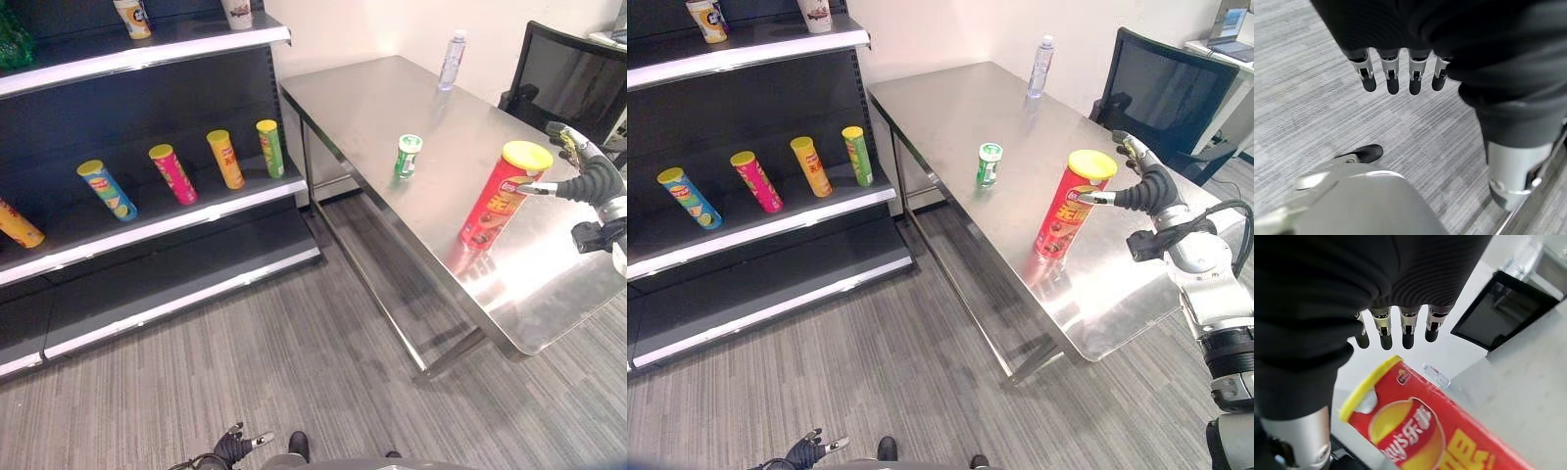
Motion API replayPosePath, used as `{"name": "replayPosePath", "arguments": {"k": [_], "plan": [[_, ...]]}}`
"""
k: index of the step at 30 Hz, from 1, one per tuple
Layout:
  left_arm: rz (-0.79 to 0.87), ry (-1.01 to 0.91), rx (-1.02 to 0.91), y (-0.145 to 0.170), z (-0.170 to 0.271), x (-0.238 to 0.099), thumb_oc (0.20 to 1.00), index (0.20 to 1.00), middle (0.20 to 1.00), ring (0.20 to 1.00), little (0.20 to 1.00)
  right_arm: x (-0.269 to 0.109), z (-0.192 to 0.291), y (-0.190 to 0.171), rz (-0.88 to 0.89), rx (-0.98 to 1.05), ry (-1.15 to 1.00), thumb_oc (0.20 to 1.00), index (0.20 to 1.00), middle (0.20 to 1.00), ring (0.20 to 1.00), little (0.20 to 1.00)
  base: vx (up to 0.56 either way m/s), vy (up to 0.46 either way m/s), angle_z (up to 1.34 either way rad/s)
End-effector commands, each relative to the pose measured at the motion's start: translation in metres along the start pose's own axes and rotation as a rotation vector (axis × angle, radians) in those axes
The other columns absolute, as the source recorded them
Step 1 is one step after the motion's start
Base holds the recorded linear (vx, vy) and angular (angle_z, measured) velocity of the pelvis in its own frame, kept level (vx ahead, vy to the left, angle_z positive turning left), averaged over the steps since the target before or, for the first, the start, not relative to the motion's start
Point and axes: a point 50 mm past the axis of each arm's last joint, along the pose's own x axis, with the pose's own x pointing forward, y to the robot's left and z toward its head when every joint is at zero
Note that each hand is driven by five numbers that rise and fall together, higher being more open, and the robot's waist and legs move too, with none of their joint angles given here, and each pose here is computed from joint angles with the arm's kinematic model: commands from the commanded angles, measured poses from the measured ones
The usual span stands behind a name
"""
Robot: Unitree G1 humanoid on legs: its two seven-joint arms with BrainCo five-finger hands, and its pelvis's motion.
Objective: Put the goods on the table back onto the shelves and tidy them up.
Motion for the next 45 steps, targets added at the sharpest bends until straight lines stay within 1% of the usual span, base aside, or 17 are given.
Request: {"name": "replayPosePath", "arguments": {"k": [1, 5, 10, 13, 15, 20, 26, 27, 28, 29, 33, 40, 45], "plan": [[0.028, -0.065, 0.042, 0.007, 0.024, 0.006, 1.000, 1.000, 1.000, 1.000, 1.000, 0.016, 0.025, -0.022, -0.096, -0.181, -0.079, 1.000, 1.000, 1.000, 1.000, 1.000, 0.01, -0.009, 0.04], [0.046, -0.073, 0.040, 0.008, 0.027, 0.007, 1.000, 1.000, 1.000, 1.000, 1.000, 0.018, 0.027, -0.021, -0.141, -0.178, -0.090, 1.000, 1.000, 1.000, 1.000, 1.000, 0.00, -0.009, 0.06], [0.051, -0.070, 0.041, 0.009, 0.026, 0.007, 1.000, 1.000, 1.000, 1.000, 1.000, 0.019, 0.026, -0.017, -0.140, -0.154, -0.080, 1.000, 1.000, 1.000, 1.000, 1.000, 0.00, -0.006, 0.08], [0.049, -0.071, 0.044, 0.009, 0.027, 0.007, 1.000, 1.000, 1.000, 1.000, 1.000, 0.021, 0.024, -0.011, -0.142, -0.092, -0.075, 1.000, 1.000, 1.000, 1.000, 1.000, 0.00, 0.000, 0.00], [0.049, -0.070, 0.042, 0.010, 0.027, 0.007, 1.000, 1.000, 1.000, 1.000, 1.000, 0.021, 0.021, -0.005, -0.148, -0.002, -0.067, 1.000, 1.000, 1.000, 1.000, 1.000, 0.00, 0.000, 0.00], [0.048, -0.068, 0.036, 0.010, 0.026, 0.006, 1.000, 1.000, 1.000, 1.000, 1.000, 0.022, 0.017, 0.000, -0.139, 0.021, -0.046, 1.000, 1.000, 1.000, 1.000, 1.000, 0.00, 0.000, 0.00], [0.050, -0.065, 0.034, 0.008, 0.026, 0.006, 1.000, 1.000, 1.000, 1.000, 1.000, 0.024, 0.014, 0.005, -0.111, 0.002, -0.016, 1.000, 1.000, 1.000, 1.000, 1.000, 0.00, 0.000, 0.00], [0.049, -0.066, 0.033, 0.008, 0.027, 0.007, 1.000, 1.000, 1.000, 1.000, 1.000, 0.024, 0.014, 0.006, -0.105, -0.006, -0.011, 0.598, 0.598, 0.598, 0.598, 0.598, 0.00, 0.000, 0.00], [0.049, -0.068, 0.033, 0.008, 0.027, 0.006, 1.000, 1.000, 1.000, 1.000, 1.000, 0.025, 0.013, 0.006, -0.100, -0.013, -0.007, 0.304, 0.304, 0.304, 0.304, 0.304, 0.00, 0.000, 0.00], [0.049, -0.071, 0.028, 0.008, 0.028, 0.007, 1.000, 1.000, 1.000, 1.000, 1.000, 0.025, 0.013, 0.006, -0.092, -0.029, -0.004, 0.200, 0.200, 0.200, 0.200, 0.200, 0.00, 0.000, 0.00], [0.052, -0.066, 0.023, 0.007, 0.027, 0.007, 1.000, 1.000, 1.000, 1.000, 1.000, 0.025, 0.015, 0.002, -0.089, -0.070, -0.006, 0.200, 0.200, 0.200, 0.200, 0.200, 0.00, 0.000, 0.00], [0.066, -0.068, 0.025, 0.010, 0.028, 0.007, 1.000, 1.000, 1.000, 1.000, 1.000, 0.021, 0.019, -0.006, -0.131, -0.062, -0.030, 0.200, 0.200, 0.200, 0.200, 0.200, 0.00, -0.005, 0.00], [0.096, -0.081, 0.000, 0.019, 0.033, 0.007, 1.000, 1.000, 1.000, 1.000, 1.000, 0.013, 0.036, -0.019, -0.217, 0.028, -0.126, 0.200, 0.200, 0.200, 0.200, 0.200, -0.01, -0.050, 0.01]]}}
